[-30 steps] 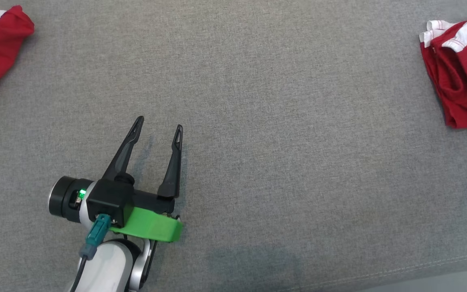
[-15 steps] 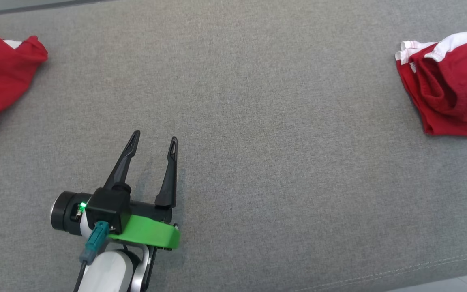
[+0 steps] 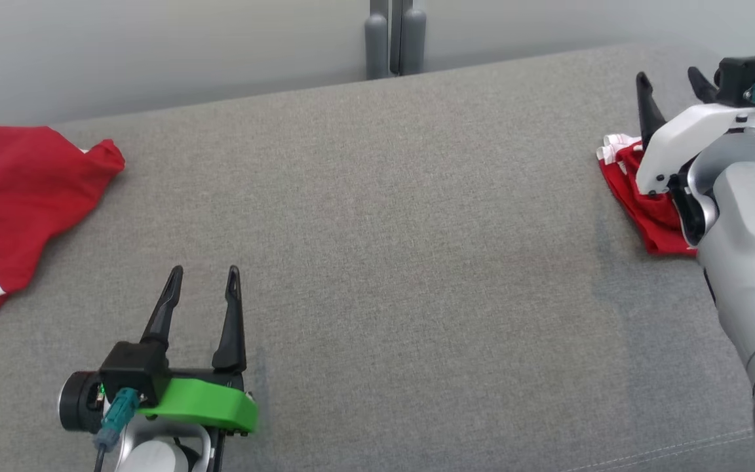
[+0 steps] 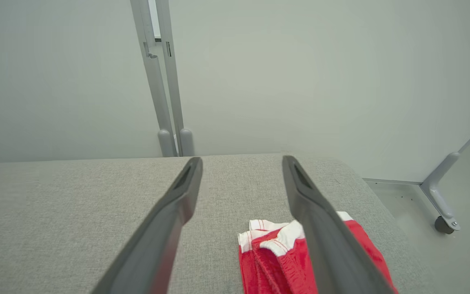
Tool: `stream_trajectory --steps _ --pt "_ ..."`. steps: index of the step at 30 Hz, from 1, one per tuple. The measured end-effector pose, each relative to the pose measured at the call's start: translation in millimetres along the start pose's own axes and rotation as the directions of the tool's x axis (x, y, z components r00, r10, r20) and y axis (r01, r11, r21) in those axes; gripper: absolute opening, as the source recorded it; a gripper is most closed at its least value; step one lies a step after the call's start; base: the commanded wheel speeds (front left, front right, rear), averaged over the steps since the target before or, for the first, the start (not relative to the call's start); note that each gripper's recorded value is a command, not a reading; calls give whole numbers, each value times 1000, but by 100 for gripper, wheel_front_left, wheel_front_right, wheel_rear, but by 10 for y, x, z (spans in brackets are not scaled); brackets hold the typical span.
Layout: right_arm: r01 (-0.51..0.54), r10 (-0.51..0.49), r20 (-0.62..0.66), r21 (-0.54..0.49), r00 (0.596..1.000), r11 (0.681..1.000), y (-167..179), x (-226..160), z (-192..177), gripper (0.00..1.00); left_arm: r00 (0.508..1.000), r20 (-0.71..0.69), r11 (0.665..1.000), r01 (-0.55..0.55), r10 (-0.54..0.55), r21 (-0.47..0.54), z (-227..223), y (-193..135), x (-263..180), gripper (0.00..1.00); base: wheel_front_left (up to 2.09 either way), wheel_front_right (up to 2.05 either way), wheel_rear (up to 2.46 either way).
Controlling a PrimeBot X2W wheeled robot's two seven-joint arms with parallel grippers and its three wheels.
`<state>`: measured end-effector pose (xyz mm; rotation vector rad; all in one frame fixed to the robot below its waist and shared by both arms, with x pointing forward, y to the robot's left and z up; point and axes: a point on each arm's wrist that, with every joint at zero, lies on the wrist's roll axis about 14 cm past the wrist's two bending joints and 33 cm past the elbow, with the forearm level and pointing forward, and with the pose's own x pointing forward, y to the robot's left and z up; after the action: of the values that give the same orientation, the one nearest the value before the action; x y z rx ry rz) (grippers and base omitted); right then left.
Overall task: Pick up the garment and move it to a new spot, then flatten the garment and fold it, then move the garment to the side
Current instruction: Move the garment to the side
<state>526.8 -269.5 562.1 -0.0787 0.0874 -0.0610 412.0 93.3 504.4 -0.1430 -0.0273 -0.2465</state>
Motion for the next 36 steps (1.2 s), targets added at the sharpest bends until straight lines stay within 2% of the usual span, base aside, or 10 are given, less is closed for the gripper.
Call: stream_trajectory --steps 6,11,20,31,36 --pt "-46 40 96 62 995 997 208 -237 134 100 999 21 999 -44 44 -2 98 135 -171 100 0 0 0" --pt "-89 79 145 65 986 994 374 -414 148 100 995 22 995 -98 98 -8 114 276 -314 100 0 0 0" --pt "-170 138 207 147 969 974 817 -747 8 100 985 11 985 -173 173 -16 85 467 -517 100 0 0 0" --pt "-216 189 164 165 968 962 1104 -1158 -340 100 970 -12 970 -242 242 -28 11 630 -707 100 0 0 0" --pt "-235 201 179 197 963 952 1163 -1296 -358 100 966 -22 966 -257 256 -27 -25 664 -769 100 0 0 0"
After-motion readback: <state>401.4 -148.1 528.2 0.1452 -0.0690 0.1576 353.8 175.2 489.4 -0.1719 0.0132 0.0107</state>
